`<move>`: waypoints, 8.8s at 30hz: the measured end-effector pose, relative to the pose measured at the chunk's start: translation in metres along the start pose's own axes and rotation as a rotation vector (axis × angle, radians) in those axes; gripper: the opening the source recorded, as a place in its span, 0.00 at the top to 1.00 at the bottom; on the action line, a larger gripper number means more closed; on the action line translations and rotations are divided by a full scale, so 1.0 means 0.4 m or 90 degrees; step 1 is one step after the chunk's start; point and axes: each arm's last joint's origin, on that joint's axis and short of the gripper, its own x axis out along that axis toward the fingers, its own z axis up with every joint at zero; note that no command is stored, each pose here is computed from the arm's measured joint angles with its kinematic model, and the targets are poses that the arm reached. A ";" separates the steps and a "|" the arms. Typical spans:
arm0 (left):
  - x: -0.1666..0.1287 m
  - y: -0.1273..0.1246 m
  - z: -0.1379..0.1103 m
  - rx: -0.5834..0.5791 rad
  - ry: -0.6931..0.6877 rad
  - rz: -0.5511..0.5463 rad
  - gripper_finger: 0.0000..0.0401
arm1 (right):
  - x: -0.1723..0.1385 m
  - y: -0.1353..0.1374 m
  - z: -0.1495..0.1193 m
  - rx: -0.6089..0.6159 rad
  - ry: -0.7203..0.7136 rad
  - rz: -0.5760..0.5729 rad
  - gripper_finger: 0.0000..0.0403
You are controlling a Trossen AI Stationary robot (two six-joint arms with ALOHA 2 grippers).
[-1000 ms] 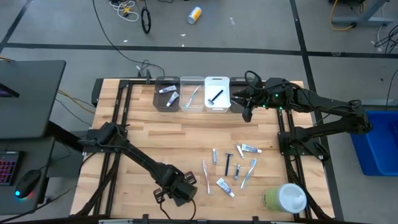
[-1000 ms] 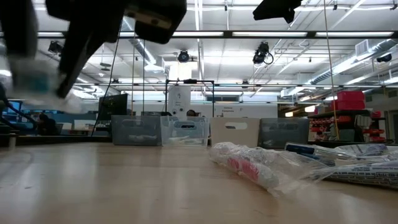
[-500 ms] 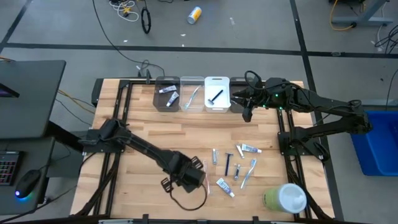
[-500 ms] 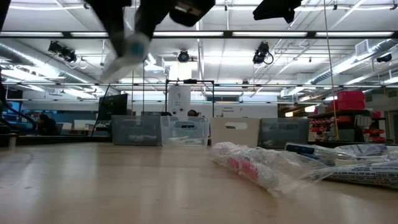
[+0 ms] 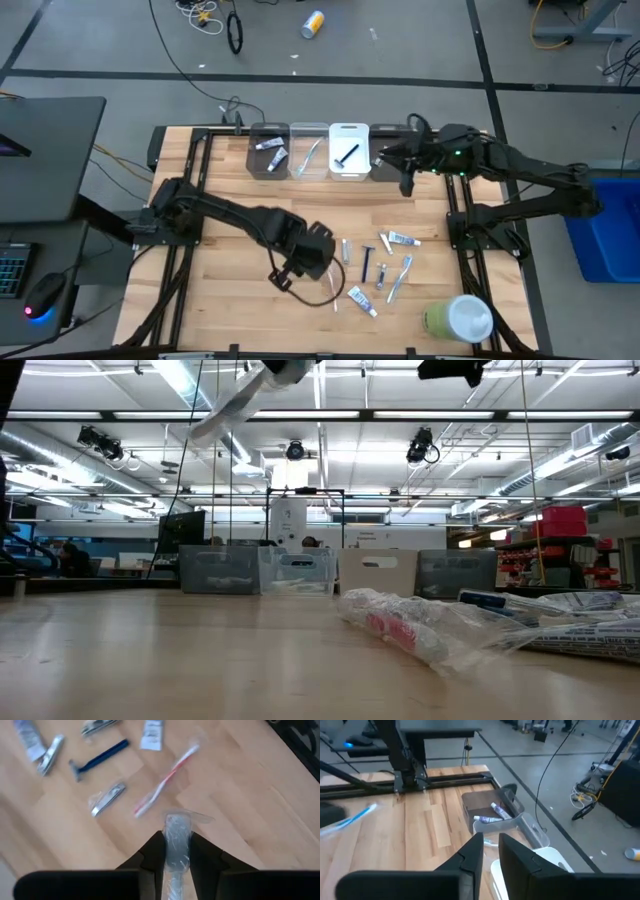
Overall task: Pick & Place Travel size toiletries
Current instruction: Put the blue toothbrush into the transparent bin, then put the white toothpaste into the left black bin
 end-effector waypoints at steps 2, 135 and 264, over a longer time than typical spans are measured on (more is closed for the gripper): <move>-0.010 0.019 -0.007 -0.013 -0.007 0.014 0.81 | -0.031 -0.005 0.007 0.002 -0.029 0.002 0.87; -0.064 0.479 -0.627 -0.873 -0.512 0.436 0.61 | -0.098 -0.011 0.015 -0.045 -0.084 0.036 0.99; -0.422 -0.022 -0.331 -0.365 -0.748 0.428 0.95 | 0.090 0.140 -0.376 -0.028 0.567 0.171 0.41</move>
